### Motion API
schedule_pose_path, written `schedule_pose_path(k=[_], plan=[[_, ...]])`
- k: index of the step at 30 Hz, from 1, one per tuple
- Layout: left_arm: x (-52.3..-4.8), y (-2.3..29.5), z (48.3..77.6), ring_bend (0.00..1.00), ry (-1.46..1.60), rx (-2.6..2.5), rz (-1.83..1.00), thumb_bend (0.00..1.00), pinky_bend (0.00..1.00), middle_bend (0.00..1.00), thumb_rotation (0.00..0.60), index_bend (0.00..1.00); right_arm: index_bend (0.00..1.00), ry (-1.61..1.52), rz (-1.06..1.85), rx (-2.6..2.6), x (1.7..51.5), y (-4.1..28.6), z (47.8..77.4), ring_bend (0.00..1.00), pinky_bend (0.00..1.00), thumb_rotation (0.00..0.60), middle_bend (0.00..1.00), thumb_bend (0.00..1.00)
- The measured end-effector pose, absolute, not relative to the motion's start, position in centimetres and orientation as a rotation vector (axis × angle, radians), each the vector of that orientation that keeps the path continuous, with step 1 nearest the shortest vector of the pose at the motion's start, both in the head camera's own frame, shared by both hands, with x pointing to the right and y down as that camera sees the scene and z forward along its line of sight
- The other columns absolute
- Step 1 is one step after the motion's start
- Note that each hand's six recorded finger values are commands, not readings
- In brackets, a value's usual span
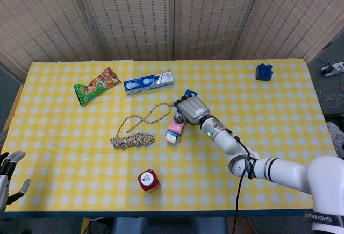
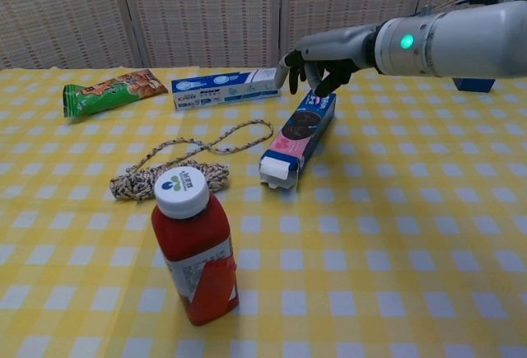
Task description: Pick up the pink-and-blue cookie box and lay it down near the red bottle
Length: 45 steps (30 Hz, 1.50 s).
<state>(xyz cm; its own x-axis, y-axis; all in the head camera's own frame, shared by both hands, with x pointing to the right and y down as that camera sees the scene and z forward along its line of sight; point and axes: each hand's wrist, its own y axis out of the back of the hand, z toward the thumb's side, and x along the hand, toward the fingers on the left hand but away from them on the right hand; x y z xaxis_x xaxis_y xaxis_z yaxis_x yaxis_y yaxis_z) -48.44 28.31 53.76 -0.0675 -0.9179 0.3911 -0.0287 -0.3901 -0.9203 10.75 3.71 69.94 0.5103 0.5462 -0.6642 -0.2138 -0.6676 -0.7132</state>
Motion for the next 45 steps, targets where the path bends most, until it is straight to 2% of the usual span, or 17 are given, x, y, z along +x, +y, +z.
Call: schedule_pose_path(k=[12, 22, 32, 45], plan=[[-49.6, 28.7, 53.6, 0.12, 1.075, -1.463, -1.571, 0.33, 0.05, 0.19, 0.600, 0.22, 0.21, -0.230, 1.270, -1.896, 6.8, 3.1, 73.5, 0.18, 0.21, 0.600, 0.28, 1.00], [-50.4, 29.2, 53.5, 0.12, 1.086, -1.453, -1.588, 0.33, 0.05, 0.19, 0.600, 0.22, 0.20, -0.197, 1.321, -1.840, 5.8, 2.8, 75.2, 0.16, 0.21, 0.600, 0.28, 0.99], [-50.5, 29.4, 53.5, 0.12, 1.079, -1.453, -1.589, 0.33, 0.05, 0.19, 0.600, 0.22, 0.15, -0.163, 1.378, -1.766, 7.1, 2.6, 76.1, 0.16, 0.21, 0.600, 0.31, 0.97], [-50.4, 29.3, 53.9, 0.12, 1.078, -1.459, -1.586, 0.33, 0.05, 0.19, 0.600, 0.22, 0.14, -0.090, 1.426, -1.764, 11.9, 3.7, 75.2, 0.16, 0.20, 0.600, 0.37, 0.97]])
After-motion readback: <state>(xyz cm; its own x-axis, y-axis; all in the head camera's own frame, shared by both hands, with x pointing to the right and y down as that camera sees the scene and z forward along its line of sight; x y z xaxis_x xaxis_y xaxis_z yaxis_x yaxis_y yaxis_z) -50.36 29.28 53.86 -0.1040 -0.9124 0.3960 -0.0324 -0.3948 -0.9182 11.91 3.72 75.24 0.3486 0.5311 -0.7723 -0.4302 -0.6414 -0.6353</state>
